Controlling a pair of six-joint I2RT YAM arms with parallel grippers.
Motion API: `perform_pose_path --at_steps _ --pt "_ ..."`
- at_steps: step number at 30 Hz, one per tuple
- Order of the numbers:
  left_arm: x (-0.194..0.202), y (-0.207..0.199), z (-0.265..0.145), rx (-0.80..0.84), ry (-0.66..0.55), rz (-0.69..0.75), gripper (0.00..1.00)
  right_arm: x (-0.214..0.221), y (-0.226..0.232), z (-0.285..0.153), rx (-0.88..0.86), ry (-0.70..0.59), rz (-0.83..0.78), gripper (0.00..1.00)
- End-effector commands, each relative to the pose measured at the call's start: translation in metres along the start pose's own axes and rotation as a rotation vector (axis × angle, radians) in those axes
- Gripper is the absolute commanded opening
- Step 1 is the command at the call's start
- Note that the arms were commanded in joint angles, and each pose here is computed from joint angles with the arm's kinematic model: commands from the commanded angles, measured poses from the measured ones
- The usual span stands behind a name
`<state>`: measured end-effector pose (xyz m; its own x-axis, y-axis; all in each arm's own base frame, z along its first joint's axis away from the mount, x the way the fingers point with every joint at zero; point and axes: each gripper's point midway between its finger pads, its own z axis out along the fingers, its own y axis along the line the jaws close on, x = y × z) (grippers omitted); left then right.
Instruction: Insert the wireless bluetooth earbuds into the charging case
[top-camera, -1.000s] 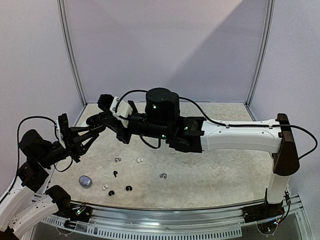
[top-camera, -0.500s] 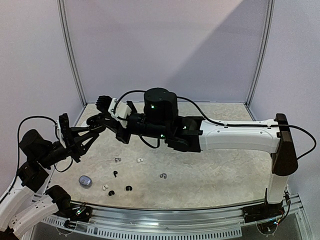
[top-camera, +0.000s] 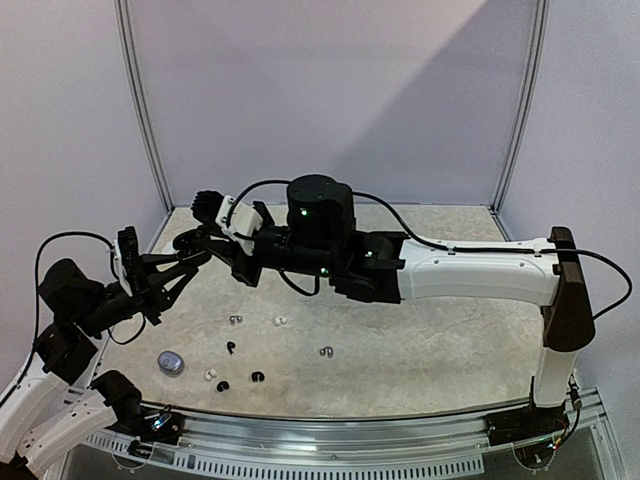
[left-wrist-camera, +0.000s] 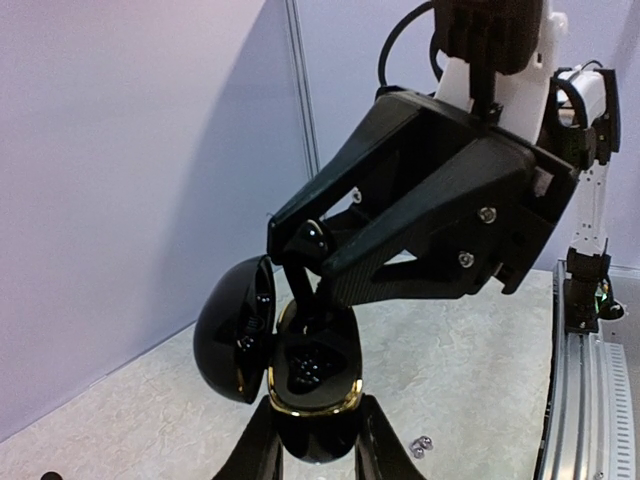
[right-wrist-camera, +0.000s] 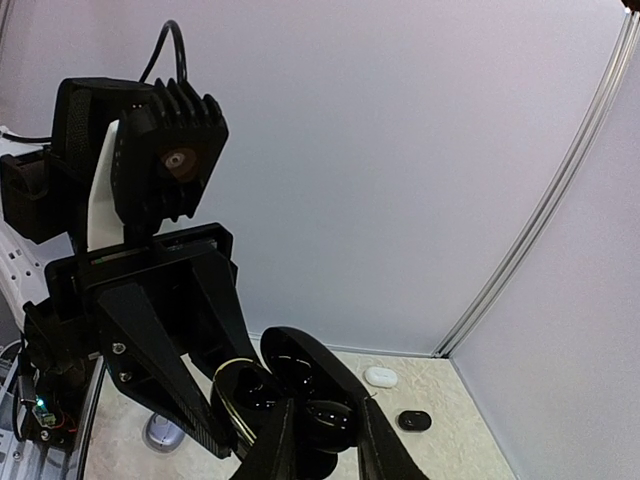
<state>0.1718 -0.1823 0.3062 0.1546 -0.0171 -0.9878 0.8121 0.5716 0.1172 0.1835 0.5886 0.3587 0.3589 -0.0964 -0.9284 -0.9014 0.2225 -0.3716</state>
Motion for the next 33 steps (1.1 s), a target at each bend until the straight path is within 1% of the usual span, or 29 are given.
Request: perform_pose_path --at_steps 1,16,22,25,29,31,33 --pt "-0.0232 -0.0046 -0.0027 0.017 -0.067 0.023 0.00 0.0266 0.0009 0.0079 -0.004 0.070 0.016 0.22" --pt "-0.0237 -0.0041 -0.0027 0.014 -0.068 0.010 0.00 0.0283 0.0005 0.0113 -0.004 0.079 0.024 0.24" --pt "-0.0234 -0.0039 -0.0029 0.012 -0.070 0.011 0.00 0.0293 0.0019 0.0126 -0.013 0.085 0.026 0.22" --pt "-0.0227 -0.0033 -0.0025 0.010 -0.066 0.010 0.00 0.0300 0.0035 0.0136 -0.020 0.089 0.027 0.25" --pt "-0.0221 -0.0020 -0.0025 0.002 -0.064 0.009 0.00 0.0309 0.0042 0.0144 -0.023 0.104 0.026 0.25" --pt "-0.0209 -0.0020 -0.0024 0.002 -0.060 0.006 0.00 0.0296 0.0037 0.0138 -0.025 0.113 0.029 0.23" --pt "-0.0180 -0.0020 -0.0022 0.001 -0.051 0.015 0.00 0.0274 0.0031 0.0130 -0.029 0.123 0.033 0.19"
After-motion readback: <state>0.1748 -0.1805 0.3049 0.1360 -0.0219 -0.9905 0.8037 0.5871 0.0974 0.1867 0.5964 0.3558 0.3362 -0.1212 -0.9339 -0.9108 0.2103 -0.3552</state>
